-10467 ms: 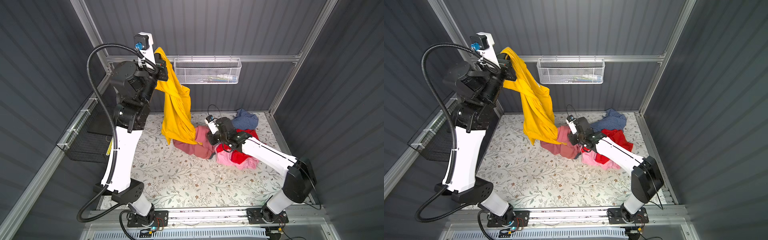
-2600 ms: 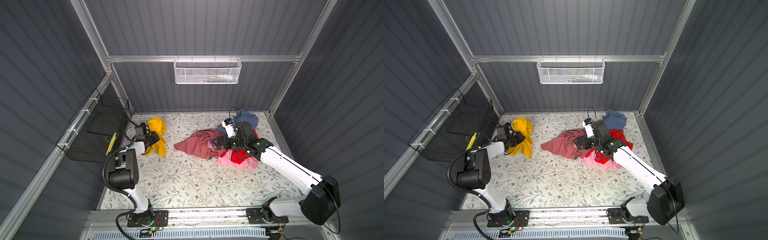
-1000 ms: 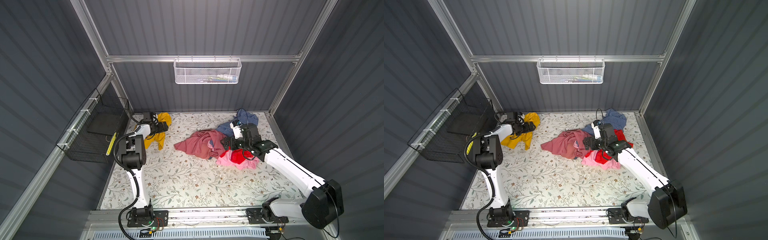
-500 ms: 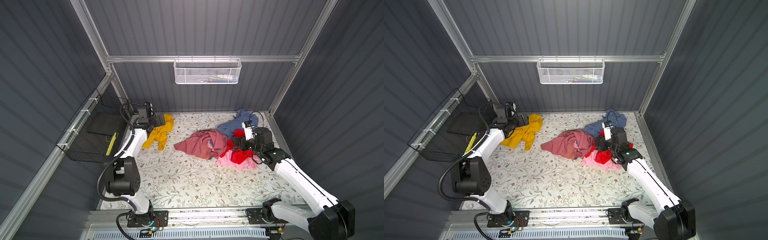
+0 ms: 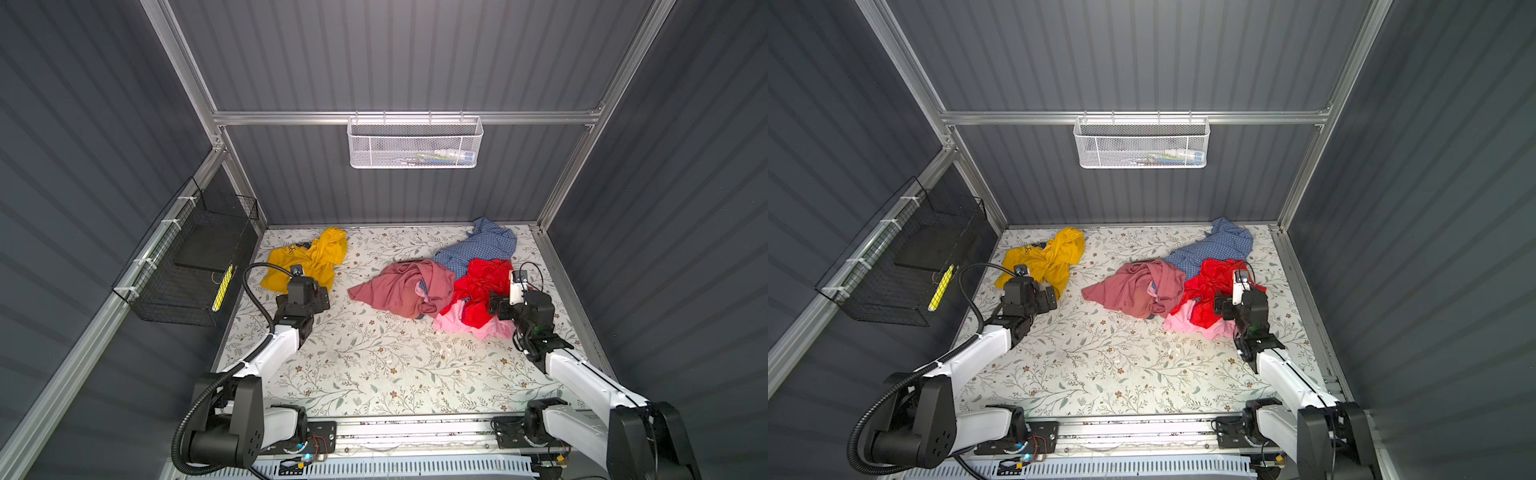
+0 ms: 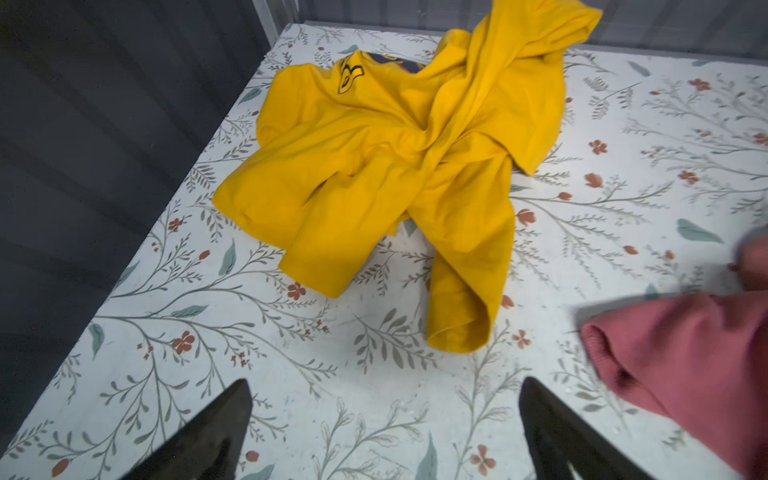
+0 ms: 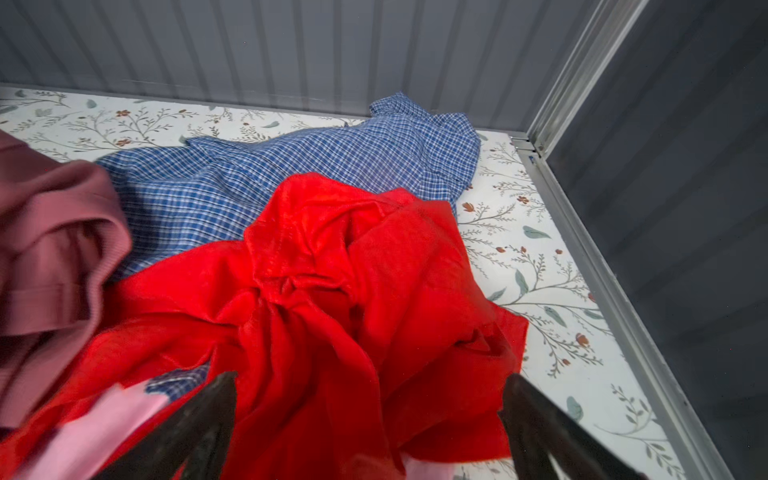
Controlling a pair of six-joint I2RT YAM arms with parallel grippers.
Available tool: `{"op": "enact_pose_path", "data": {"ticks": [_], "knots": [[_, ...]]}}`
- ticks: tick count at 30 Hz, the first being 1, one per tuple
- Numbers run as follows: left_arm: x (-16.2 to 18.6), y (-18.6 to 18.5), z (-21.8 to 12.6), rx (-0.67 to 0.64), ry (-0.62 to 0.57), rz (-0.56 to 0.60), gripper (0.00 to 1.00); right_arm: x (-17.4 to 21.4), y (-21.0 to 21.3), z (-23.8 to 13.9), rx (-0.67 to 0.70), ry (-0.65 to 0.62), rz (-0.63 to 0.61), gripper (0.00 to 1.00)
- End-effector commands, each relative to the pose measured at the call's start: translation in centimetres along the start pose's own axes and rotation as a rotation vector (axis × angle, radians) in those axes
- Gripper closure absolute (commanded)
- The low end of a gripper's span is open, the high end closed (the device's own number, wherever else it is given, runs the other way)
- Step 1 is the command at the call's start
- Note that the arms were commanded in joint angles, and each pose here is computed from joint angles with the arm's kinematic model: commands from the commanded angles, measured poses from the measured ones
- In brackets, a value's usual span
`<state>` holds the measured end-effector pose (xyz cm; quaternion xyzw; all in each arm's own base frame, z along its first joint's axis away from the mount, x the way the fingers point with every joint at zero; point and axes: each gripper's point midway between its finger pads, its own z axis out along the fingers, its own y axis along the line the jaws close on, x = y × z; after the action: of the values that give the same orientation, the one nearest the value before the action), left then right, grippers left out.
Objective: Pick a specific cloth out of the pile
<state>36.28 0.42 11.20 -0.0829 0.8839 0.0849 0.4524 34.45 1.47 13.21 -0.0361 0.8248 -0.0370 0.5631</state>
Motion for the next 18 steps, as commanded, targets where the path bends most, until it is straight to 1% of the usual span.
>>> {"op": "enact_pose_path", "data": {"ticks": [1, 3, 5, 7, 10, 11, 13, 14, 15, 16, 17, 18], "knots": [[-1.8, 0.5, 0.7, -0.059, -0.120, -0.009, 0.00, -3.2, -1.3, 0.0, 0.033, -0.204, 0.036, 0.01], [-1.6, 0.6, 1.6, -0.076, -0.145, 0.006, 0.00, -2.6, -1.6, 0.6, 0.017, -0.217, 0.062, 0.01], [-1.8, 0.6, 2.1, -0.087, -0.213, 0.008, 0.00, -2.2, -1.7, 1.4, 0.002, -0.229, 0.077, 0.01], [-1.8, 0.5, 2.5, -0.083, -0.277, 0.015, 0.00, -1.2, -1.5, 2.4, -0.011, -0.207, 0.080, 0.01], [-0.8, 0.7, 3.5, -0.107, -0.307, 0.025, 0.00, -0.4, -2.0, 2.9, -0.006, -0.225, 0.101, 0.01], [-0.2, 0.7, 3.9, -0.106, -0.312, 0.022, 0.00, -0.2, -2.2, 2.9, -0.008, -0.203, 0.116, 0.01], [-0.1, 0.0, 4.0, -0.071, -0.353, 0.037, 0.00, -0.1, -2.6, 3.1, -0.019, -0.189, 0.137, 0.01], [0.6, -0.3, 4.4, -0.055, -0.319, 0.043, 0.00, -0.2, -2.6, 3.2, -0.027, -0.201, 0.144, 0.01], [0.9, -0.1, 4.8, -0.069, -0.308, 0.039, 0.00, -0.2, -2.6, 3.3, -0.037, -0.193, 0.148, 0.01], [0.5, -0.3, 5.2, -0.059, -0.327, 0.041, 0.00, -0.2, -2.6, 3.5, -0.039, -0.175, 0.147, 0.01], [0.5, -0.6, 5.6, -0.050, -0.293, 0.052, 0.00, 0.0, -2.7, 3.8, -0.039, -0.148, 0.150, 0.01], [1.0, -0.9, 6.3, -0.032, -0.229, 0.065, 0.00, 0.0, -2.7, 4.2, -0.039, -0.136, 0.154, 0.01]]}}
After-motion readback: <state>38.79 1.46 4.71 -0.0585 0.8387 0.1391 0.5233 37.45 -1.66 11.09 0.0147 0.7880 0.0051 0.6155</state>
